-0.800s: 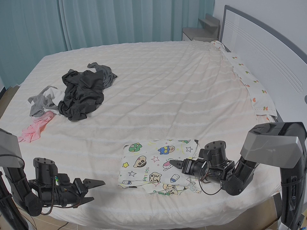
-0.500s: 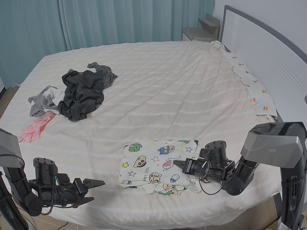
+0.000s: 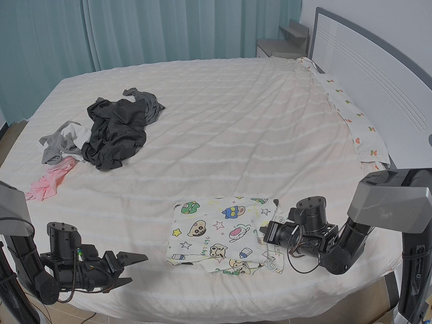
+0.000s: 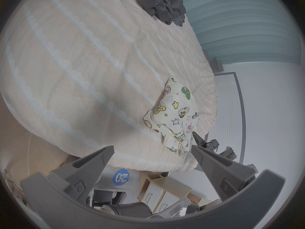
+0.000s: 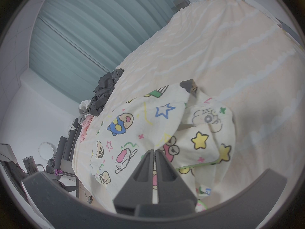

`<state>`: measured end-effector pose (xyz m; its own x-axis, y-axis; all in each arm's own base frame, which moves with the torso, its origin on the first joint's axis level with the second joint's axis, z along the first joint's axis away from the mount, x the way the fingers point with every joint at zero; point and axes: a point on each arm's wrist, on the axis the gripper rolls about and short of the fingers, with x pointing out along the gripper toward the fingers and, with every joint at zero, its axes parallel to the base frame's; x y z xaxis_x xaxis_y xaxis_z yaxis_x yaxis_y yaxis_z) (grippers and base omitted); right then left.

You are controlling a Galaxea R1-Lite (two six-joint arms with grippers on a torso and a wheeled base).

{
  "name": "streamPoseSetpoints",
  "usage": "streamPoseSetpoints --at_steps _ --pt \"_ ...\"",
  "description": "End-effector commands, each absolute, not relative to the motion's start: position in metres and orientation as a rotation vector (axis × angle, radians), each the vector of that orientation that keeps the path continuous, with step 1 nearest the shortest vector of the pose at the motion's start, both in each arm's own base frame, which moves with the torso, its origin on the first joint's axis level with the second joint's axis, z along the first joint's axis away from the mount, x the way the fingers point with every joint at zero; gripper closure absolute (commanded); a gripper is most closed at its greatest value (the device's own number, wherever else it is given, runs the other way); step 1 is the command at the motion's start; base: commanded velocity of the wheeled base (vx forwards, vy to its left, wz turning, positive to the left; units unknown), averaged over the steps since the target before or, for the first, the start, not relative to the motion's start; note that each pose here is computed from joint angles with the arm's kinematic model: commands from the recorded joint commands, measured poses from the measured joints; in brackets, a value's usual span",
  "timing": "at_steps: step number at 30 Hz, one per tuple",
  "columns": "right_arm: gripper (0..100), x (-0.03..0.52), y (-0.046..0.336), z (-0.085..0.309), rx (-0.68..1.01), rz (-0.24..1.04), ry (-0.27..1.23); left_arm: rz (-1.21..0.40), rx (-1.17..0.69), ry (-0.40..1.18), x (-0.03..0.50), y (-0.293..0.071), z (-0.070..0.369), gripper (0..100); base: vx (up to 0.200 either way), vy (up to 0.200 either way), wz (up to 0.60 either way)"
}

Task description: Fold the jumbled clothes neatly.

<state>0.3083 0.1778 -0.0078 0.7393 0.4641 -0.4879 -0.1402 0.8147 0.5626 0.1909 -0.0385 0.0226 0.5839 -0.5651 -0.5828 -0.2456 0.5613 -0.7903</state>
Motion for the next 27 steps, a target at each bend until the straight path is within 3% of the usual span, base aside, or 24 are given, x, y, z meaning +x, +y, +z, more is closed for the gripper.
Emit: streamPoseSetpoints --at_steps 1,27 --pt "100 0.308 0.170 -0.001 0.535 0.336 0.648 -0.220 -0.994 0.978 0.188 -0.038 0.021 0 0.000 0.000 0.00" --pt "100 0.306 0.132 0.003 0.568 0.252 0.625 -0.220 -0.994 0.978 0.188 -0.038 0.021 0 0.000 0.000 0.00"
